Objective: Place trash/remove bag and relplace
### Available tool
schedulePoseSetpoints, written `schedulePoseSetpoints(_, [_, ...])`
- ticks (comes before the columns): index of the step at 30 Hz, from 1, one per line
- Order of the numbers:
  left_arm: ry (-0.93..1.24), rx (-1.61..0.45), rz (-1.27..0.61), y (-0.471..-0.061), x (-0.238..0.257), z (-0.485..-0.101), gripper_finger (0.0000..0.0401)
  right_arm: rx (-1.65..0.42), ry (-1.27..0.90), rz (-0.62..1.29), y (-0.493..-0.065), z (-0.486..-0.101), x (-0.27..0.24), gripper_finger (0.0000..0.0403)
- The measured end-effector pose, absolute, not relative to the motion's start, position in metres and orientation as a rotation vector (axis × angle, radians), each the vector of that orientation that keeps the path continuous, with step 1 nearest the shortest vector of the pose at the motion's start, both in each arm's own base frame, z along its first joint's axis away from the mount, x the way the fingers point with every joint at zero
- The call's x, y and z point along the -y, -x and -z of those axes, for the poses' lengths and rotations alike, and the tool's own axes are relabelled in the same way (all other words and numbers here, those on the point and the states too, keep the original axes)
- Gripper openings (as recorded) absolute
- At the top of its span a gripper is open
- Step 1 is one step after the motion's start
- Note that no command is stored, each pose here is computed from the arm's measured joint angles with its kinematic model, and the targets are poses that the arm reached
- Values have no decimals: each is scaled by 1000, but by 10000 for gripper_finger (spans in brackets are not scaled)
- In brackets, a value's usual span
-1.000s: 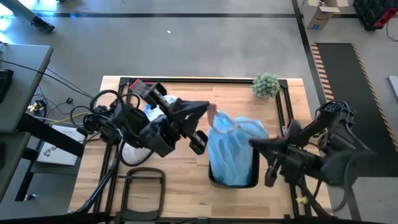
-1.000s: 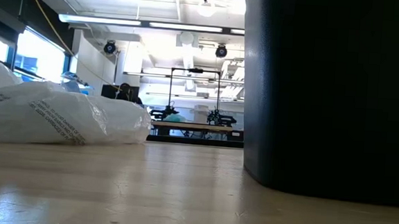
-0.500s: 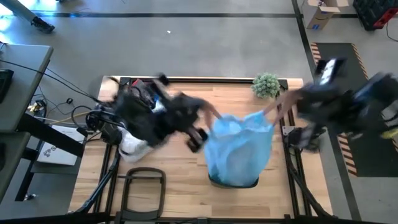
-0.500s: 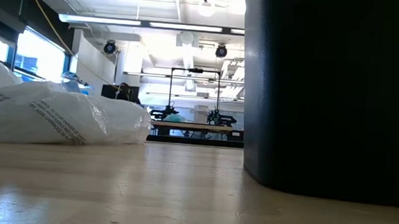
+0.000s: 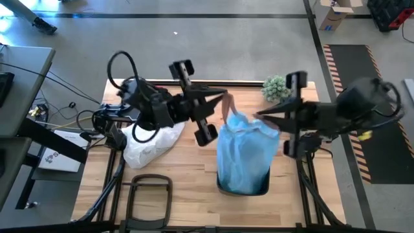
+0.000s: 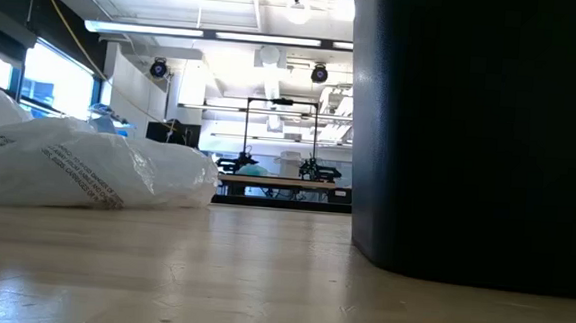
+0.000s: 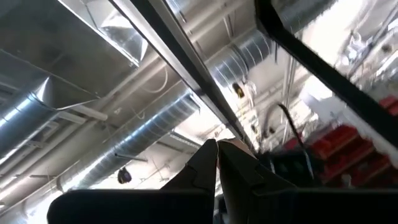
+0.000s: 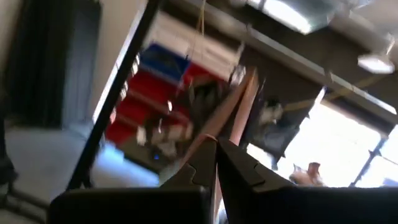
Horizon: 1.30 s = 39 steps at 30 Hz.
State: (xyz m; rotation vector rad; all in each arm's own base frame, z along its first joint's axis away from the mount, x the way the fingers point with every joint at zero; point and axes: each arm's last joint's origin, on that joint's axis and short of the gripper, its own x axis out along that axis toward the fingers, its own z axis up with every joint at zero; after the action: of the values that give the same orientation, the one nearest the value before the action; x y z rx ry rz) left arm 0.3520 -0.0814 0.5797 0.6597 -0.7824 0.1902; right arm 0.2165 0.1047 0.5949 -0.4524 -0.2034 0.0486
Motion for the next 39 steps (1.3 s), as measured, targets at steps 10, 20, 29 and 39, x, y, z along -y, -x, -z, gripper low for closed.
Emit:
schedulePoseSetpoints(10, [-623, 731, -141, -356, 80, -576, 0, 106, 427, 58, -239, -573, -105, 0])
schedulePoseSetpoints(20, [-600, 598, -73, -369, 80, -562, 0, 99, 285, -83, -261, -565, -95, 69])
schedulePoseSetpoints(29, [-599, 519, -33, -373, 84, -555, 0, 75, 279, -197, -271, -557, -97, 144])
schedulePoseSetpoints(39, [-544, 427, 75, -375, 85, -546, 0, 78, 301, -158, -272, -558, -96, 136])
